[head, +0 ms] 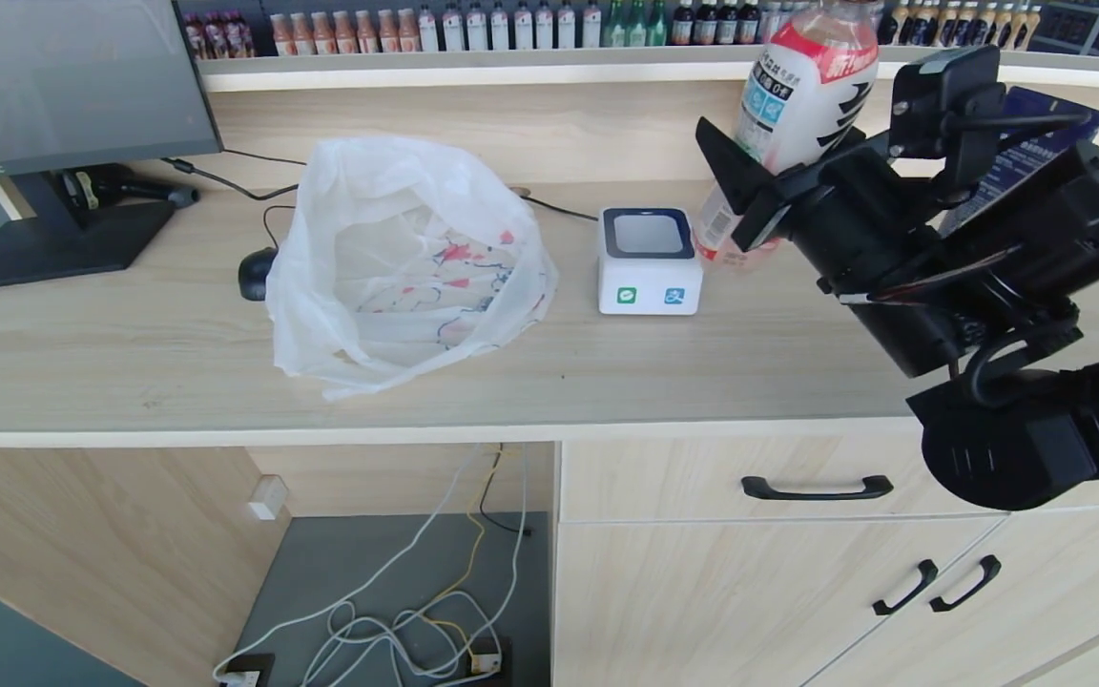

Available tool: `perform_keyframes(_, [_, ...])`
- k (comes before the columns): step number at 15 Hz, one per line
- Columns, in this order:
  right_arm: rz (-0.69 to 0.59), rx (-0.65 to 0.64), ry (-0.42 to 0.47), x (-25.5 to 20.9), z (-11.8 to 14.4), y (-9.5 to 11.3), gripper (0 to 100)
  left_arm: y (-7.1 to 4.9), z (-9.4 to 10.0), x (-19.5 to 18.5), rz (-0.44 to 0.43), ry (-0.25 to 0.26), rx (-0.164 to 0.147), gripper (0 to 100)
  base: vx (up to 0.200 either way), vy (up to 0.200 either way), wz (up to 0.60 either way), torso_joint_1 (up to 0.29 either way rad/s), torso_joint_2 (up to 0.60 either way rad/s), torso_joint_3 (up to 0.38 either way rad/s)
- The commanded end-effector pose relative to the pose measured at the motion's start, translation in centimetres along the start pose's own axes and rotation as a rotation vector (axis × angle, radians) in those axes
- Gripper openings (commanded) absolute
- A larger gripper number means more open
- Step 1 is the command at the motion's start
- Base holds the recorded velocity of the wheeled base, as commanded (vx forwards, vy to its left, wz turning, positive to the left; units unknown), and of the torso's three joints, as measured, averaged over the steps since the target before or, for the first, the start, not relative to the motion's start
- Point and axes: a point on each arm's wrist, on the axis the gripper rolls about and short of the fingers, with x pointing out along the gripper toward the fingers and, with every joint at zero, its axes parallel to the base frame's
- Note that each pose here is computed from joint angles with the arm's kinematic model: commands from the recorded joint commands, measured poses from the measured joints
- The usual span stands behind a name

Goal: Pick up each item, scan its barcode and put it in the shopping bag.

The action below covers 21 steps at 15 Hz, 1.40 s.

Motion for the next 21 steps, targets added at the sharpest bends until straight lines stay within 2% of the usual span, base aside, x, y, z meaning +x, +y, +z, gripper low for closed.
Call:
perform_keyframes(1, [-0.069, 0.033, -0.004, -0.2, 0.9, -0.7, 0, 0.0, 0.0, 0.0, 0.000, 0.000, 0.000, 100, 0.000, 0.000, 0.00, 0.000, 0.00, 0.000])
perform_keyframes(4, [-0.124, 0.081, 0.010, -2.3, 2.7, -0.3, 0, 0.0, 0.0, 0.0, 0.000, 0.000, 0.000, 100, 0.000, 0.000, 0.00, 0.000, 0.00, 0.000])
perform_keyframes(6, [-0.167, 0.099, -0.063, -2.2, 4.8, -1.0, 0, 0.0, 0.0, 0.0, 0.000, 0.000, -0.002, 100, 0.000, 0.000, 0.00, 0.000, 0.00, 0.000])
perform_keyframes(7, [-0.203, 0.120, -0.068, -2.3, 5.1, -1.2, 0, 0.0, 0.0, 0.0, 0.000, 0.000, 0.000, 100, 0.000, 0.000, 0.00, 0.000, 0.00, 0.000])
perform_keyframes(10, [-0.325, 0.221, -0.074, -2.4, 5.2, -1.5, 0, 0.0, 0.0, 0.0, 0.000, 0.000, 0.000, 100, 0.000, 0.000, 0.00, 0.000, 0.00, 0.000])
perform_keyframes(11, [-0.336, 0.209, -0.073, -2.5, 5.1, -2.0, 0, 0.0, 0.0, 0.0, 0.002, 0.000, -0.003, 100, 0.000, 0.000, 0.00, 0.000, 0.00, 0.000])
perform_keyframes(18, [-0.328, 0.166, -0.028, -2.5, 3.4, -1.6, 0, 0.0, 0.0, 0.0, 0.002, 0.000, -0.003, 100, 0.000, 0.000, 0.00, 0.000, 0.00, 0.000])
perform_keyframes(21, [-0.326, 0.163, -0.013, -2.3, 2.6, -1.5, 0, 0.0, 0.0, 0.0, 0.002, 0.000, -0.003, 100, 0.000, 0.200, 0.00, -0.001, 0.00, 0.002])
